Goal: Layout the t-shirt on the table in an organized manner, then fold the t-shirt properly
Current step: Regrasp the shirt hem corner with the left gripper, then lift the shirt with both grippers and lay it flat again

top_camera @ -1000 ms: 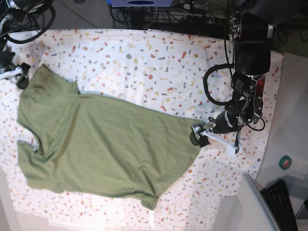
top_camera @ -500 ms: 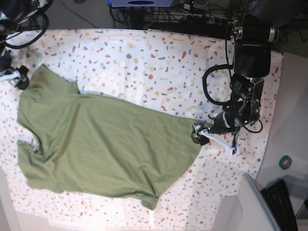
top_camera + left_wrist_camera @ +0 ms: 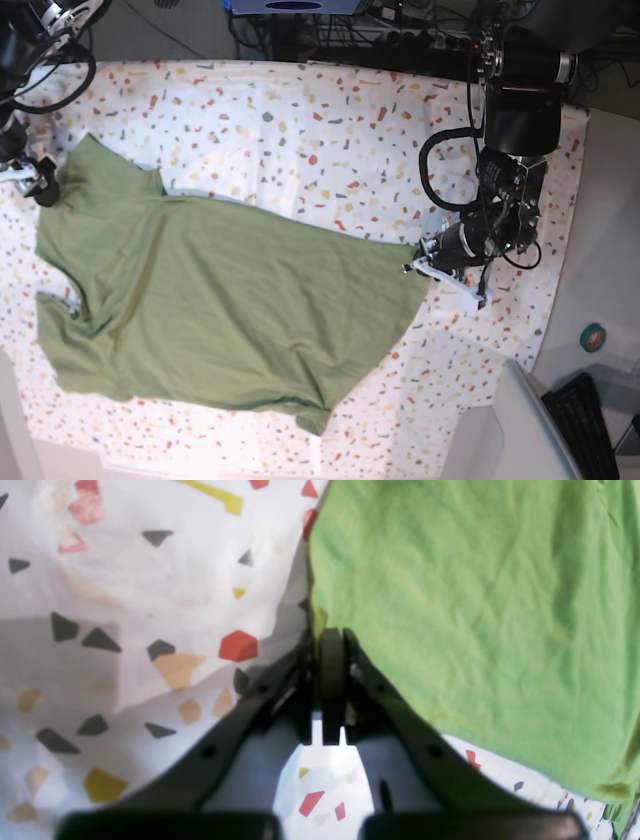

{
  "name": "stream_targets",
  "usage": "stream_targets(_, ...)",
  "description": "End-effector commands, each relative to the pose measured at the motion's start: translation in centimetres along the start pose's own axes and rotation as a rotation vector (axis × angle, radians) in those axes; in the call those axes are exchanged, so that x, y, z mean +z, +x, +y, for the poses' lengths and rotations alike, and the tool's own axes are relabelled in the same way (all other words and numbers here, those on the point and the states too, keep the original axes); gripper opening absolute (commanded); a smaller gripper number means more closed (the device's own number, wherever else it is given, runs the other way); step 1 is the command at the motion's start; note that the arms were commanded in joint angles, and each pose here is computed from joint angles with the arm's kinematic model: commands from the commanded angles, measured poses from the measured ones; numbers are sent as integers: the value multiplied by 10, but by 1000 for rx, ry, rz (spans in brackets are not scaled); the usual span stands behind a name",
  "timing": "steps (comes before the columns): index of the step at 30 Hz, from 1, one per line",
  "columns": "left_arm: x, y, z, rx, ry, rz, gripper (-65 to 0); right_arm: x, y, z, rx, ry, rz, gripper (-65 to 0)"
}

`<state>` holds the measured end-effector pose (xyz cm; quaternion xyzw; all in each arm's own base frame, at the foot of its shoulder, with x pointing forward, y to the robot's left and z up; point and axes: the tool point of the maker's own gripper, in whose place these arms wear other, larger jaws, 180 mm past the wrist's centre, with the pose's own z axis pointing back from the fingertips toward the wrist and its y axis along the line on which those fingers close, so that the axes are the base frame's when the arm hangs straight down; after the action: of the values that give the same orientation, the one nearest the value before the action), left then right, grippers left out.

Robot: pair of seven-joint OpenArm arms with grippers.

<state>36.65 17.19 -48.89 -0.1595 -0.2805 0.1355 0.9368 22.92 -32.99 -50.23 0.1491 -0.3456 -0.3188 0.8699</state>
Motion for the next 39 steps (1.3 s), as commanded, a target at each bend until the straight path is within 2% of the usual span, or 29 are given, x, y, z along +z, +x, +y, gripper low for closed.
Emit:
stream_targets(1, 3, 16, -4, -10, -9, -29, -650, -1, -17, -3, 11, -20, 80, -212)
stream_targets(4, 3, 17, -4, -9, -9, -31, -650, 1, -31, -6, 8, -25, 119, -212)
stream_targets(7, 4, 20, -5, -12, -10, -38, -650, 1, -43, 3, 25, 13, 146, -213)
stream_targets(14, 14, 31, -9, -45, -22, -78, -650, 0, -44, 7, 35, 30, 149, -371)
stream_targets(17, 14, 29, -8, -44, -21, -75, -650, 0, -45, 8, 38, 33, 154, -387)
stream_targets(22, 14, 24, -7, -44, -19, -69, -650, -10, -57, 27, 120, 72, 219, -401)
stream_targets(24, 14, 23, -7, -43, -19, -68, -650, -10, -56, 29, 120, 75, 216, -471)
stream_targets(26, 14, 21, -6, -44, -18, -63, -650, -11, -55, 29, 121, 76, 215, -606)
stream_targets(27, 14, 16, -3, -43, -14, -56, -650, -11, -55, 29, 121, 76, 215, -650)
stream_targets(30, 23, 15, 2, -77, -6, -71, -650, -8, -54, 27, 136, 70, 221, -650)
stream_targets(32, 33, 12, 0, -110, -12, -90, -650, 1, -50, 24, 185, 48, 255, -650)
stream_targets(34, 44, 18, 1, -143, -8, -116, -650, 11, -30, 26, 260, 25, 248, -650)
stream_targets(37, 53, 29, -8, -181, -20, -105, -650, 16, 13, 46, 347, 20, 174, -650)
stream_targets(39, 60, 55, -26, -212, -43, -125, -650, 20, 52, 60, 402, 15, 111, -650)
